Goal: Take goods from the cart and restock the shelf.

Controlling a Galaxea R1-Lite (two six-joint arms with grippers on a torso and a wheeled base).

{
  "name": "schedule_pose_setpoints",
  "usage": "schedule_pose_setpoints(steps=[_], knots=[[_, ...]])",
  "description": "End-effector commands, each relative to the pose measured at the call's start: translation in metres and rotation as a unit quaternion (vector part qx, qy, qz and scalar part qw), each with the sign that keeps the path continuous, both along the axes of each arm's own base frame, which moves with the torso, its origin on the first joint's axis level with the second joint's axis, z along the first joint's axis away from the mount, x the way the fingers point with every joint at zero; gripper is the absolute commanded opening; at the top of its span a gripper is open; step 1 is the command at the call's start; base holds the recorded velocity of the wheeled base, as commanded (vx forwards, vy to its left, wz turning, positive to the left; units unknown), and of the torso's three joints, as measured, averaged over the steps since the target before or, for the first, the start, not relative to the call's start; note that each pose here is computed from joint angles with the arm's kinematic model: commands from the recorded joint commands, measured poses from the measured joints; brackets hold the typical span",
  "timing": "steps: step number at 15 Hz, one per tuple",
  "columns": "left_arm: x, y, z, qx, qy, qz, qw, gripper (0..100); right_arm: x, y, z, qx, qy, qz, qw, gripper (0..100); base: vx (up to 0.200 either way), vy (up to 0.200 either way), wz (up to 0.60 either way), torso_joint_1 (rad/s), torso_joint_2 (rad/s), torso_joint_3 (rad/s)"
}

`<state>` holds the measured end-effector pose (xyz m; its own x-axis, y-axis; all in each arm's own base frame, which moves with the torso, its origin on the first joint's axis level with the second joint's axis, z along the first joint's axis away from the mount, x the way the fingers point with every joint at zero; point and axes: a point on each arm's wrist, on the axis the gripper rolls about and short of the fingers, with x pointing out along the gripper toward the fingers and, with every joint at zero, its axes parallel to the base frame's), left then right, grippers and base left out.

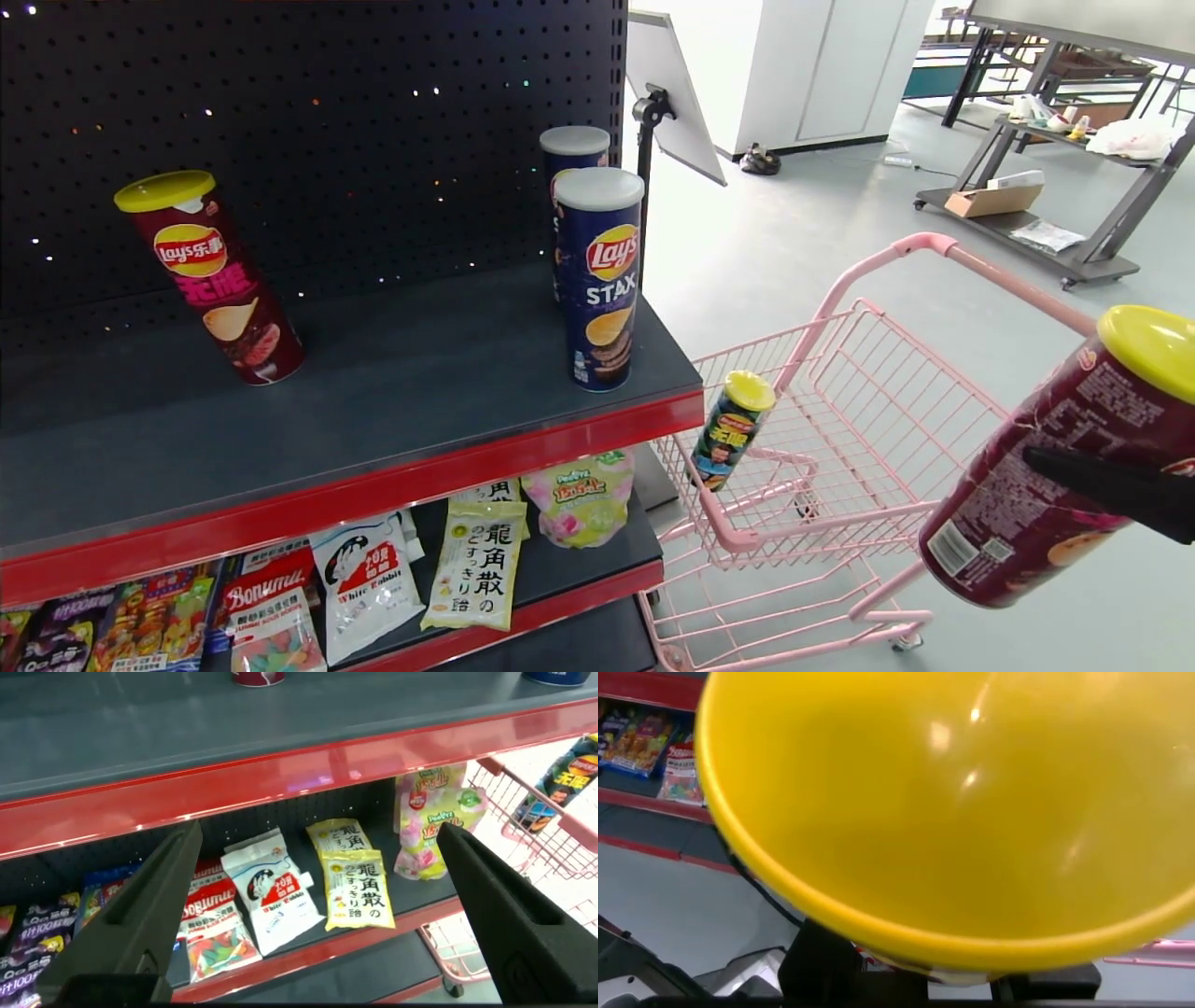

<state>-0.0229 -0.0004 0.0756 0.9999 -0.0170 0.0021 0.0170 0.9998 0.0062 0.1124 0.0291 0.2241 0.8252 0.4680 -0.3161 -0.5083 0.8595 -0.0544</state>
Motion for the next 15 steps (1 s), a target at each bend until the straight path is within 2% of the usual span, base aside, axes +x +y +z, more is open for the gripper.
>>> schedule_pose_setpoints(steps=[1, 6, 8, 11, 15], knots=[[0.000, 0.000, 0.000, 0.000, 0.000, 0.000, 1.0000, 100, 0.000, 0.000, -0.002, -0.001, 0.002, 0.001, 1.000, 0, 0.000, 0.000, 0.60, -0.002, 0.00, 0.002], [0.000, 0.000, 0.000, 0.000, 0.000, 0.000, 1.0000, 100, -0.003, 0.000, -0.003, -0.007, -0.002, 0.005, 1.000, 0, 0.000, 0.000, 0.60, 0.002, 0.00, -0.002], [0.000, 0.000, 0.000, 0.000, 0.000, 0.000, 1.0000, 100, -0.005, -0.001, -0.009, -0.021, -0.007, 0.005, 1.000, 0, 0.000, 0.000, 0.00, 0.000, 0.00, 0.000], [0.000, 0.000, 0.000, 0.000, 0.000, 0.000, 1.0000, 100, -0.018, -0.002, -0.015, -0.015, -0.012, 0.027, 0.999, 0, 0.000, 0.000, 0.00, 0.000, 0.00, 0.000], [0.000, 0.000, 0.000, 0.000, 0.000, 0.000, 1.0000, 100, -0.020, 0.001, -0.018, -0.016, -0.012, 0.054, 0.998, 0, 0.000, 0.200, 0.00, 0.002, 0.00, 0.002]])
